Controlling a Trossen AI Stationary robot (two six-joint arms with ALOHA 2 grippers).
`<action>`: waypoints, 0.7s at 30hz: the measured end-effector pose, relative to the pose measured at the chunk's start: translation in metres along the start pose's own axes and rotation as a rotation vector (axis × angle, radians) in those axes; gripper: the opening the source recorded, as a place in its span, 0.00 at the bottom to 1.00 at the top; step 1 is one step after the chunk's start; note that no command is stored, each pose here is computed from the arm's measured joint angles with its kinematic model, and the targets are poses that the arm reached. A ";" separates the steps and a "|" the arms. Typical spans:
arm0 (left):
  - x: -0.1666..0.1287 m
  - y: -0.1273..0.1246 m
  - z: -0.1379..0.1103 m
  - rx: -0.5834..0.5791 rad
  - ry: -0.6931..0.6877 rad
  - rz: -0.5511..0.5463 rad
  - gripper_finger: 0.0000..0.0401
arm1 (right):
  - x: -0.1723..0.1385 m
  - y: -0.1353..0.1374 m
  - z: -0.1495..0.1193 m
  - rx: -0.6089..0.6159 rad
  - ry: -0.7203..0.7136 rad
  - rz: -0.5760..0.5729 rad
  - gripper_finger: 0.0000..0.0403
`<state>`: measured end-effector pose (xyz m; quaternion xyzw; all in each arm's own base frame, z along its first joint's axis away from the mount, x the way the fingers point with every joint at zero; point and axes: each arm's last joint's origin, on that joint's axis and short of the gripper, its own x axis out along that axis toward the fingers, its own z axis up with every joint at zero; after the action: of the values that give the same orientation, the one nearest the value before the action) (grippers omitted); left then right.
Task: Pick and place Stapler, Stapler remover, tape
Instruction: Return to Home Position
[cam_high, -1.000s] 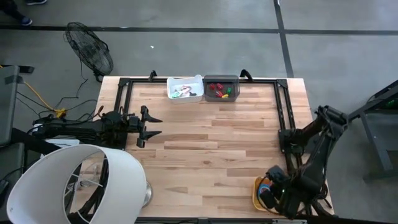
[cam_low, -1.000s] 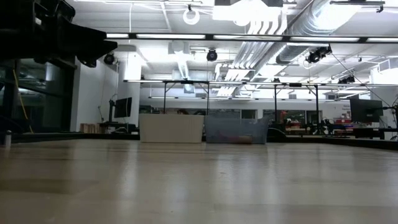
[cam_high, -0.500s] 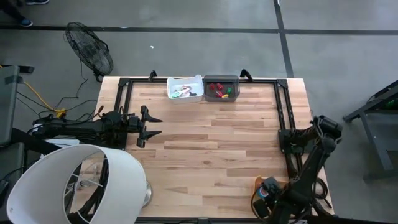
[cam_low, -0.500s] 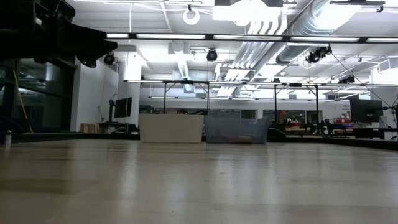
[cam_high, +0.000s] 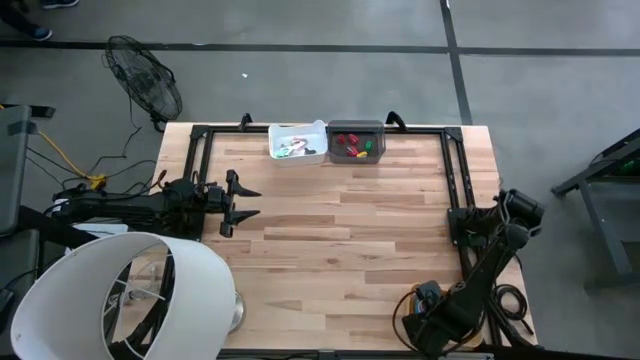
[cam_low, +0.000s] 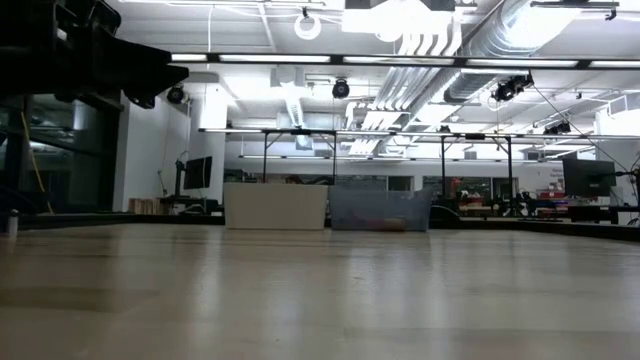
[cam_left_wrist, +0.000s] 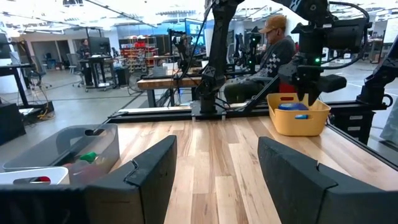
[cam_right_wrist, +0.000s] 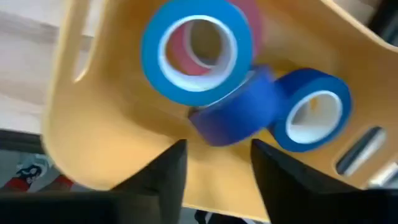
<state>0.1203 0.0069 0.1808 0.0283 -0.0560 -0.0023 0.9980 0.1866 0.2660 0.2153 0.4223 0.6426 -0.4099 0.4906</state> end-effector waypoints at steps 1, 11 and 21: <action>0.000 0.000 0.000 0.000 0.000 0.000 0.55 | -0.001 0.000 0.001 0.014 0.016 -0.015 0.43; 0.000 0.000 -0.001 -0.001 0.007 -0.003 0.55 | -0.026 0.010 0.021 0.056 0.001 0.105 0.55; 0.000 0.000 -0.001 -0.001 0.007 -0.003 0.55 | -0.093 -0.007 0.095 0.006 -0.423 0.339 0.56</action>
<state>0.1204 0.0069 0.1801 0.0280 -0.0523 -0.0035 0.9982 0.2219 0.1616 0.2893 0.4305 0.4446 -0.4030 0.6742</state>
